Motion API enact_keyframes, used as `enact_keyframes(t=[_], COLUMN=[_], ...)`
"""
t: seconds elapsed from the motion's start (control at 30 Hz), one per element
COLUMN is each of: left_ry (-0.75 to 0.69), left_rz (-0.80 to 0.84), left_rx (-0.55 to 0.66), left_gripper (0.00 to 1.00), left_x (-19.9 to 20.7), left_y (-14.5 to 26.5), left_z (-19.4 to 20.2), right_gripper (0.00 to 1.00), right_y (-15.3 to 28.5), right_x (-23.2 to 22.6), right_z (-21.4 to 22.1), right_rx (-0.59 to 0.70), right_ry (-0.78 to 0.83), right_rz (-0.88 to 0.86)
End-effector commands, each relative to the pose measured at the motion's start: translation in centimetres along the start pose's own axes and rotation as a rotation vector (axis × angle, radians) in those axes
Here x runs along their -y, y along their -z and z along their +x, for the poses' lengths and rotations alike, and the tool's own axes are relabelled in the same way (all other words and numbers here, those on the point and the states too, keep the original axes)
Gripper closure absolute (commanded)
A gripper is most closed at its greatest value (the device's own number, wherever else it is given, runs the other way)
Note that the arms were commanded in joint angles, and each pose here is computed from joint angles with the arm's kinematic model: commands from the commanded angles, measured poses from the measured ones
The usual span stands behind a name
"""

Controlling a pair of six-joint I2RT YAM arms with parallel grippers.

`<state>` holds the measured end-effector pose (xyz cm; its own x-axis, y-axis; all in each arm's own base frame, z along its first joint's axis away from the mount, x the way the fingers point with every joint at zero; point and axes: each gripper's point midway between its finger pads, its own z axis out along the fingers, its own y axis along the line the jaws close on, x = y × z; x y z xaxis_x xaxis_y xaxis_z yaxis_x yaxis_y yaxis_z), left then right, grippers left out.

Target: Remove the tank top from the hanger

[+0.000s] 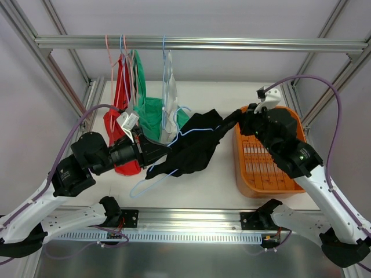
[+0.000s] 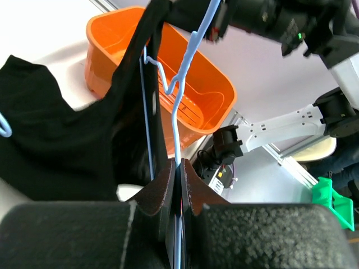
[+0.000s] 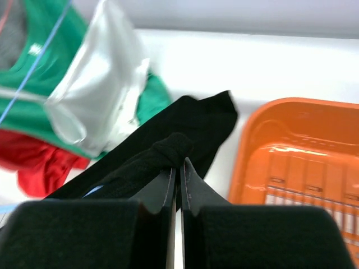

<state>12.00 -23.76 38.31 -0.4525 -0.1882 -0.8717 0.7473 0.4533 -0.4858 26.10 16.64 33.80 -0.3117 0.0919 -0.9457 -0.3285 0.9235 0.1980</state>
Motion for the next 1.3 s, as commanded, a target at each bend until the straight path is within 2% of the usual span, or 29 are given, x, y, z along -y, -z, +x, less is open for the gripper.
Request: enact_keyframes(t=[0.0,0.03,0.23,0.33,0.43,0.47,0.6,0.63,0.7,0.8,0.87,0.9,0.93,1.0,1.03,1.1,1.27], left_ry=[-0.029,-0.033,-0.058,-0.085,-0.131,-0.17,-0.277,-0.294,-0.356,-0.412,-0.445,-0.452,-0.479,-0.517,-0.519,-0.521,-0.564], left_rz=[0.113,0.114,0.131,0.209,0.281,0.327,0.394,0.395,0.424,0.385,0.322,0.297,0.318,0.313,0.335,0.34,0.3], left_rx=[0.088,0.104,0.196,0.228,0.356,0.458,0.649,0.661,0.784,0.884,0.964,0.965,1.047,1.074,1.143,1.145,1.096], left_gripper=[1.0,1.0,1.0,1.0,1.0,1.0,1.0,1.0,1.0,1.0,1.0,1.0,1.0,1.0,1.0,1.0,1.0], left_x=[3.2,3.4,4.6,6.4,7.6,8.2,9.9,9.9,11.1,10.6,9.7,8.9,9.5,8.8,9.1,8.7,7.9], left_y=[1.2,1.5,1.6,1.3,1.1,1.1,1.1,0.0,0.6,-1.3,-2.7,-4.4,-3.6,-5.3,-4.4,-5.0,-5.2], left_z=[-3.5,-4.0,-7.2,-8.7,-10.7,-11.9,-15.1,-15.5,-17.8,-19.2,-20.4,-20.1,-20.9,-19.9,-20.2,-19.5,-18.3], right_gripper=[1.0,1.0,1.0,1.0,1.0,1.0,1.0,1.0,1.0,1.0,1.0,1.0,1.0,1.0,1.0,1.0,1.0], right_y=[-0.4,-0.6,-0.3,0.0,1.1,2.2,5.7,6.1,8.2,10.0,10.2,10.5,10.4,10.3,10.2,9.8,7.1], right_x=[2.7,3.4,0.7,-2.0,-4.1,-5.1,-8.2,-8.6,-9.6,-10.4,-10.3,-10.2,-10.2,-10.4,-10.5,-10.7,-8.8], right_z=[-1.2,-0.8,-0.3,-0.8,-1.7,-2.1,-2.3,-1.8,-1.3,0.2,1.8,2.2,2.8,4.5,4.9,6.3,10.0], right_rx=[-0.004,-0.015,-0.042,-0.069,-0.066,-0.058,-0.027,-0.027,-0.033,-0.069,-0.109,-0.116,-0.129,-0.176,-0.186,-0.215,-0.304], right_ry=[0.027,0.021,-0.021,-0.058,-0.096,-0.109,-0.178,-0.207,-0.216,-0.221,-0.225,-0.228,-0.231,-0.236,-0.233,-0.215,-0.129], right_rz=[0.091,0.105,-0.051,-0.2,-0.308,-0.375,-0.588,-0.621,-0.72,-0.807,-0.818,-0.818,-0.819,-0.833,-0.836,-0.828,-0.635])
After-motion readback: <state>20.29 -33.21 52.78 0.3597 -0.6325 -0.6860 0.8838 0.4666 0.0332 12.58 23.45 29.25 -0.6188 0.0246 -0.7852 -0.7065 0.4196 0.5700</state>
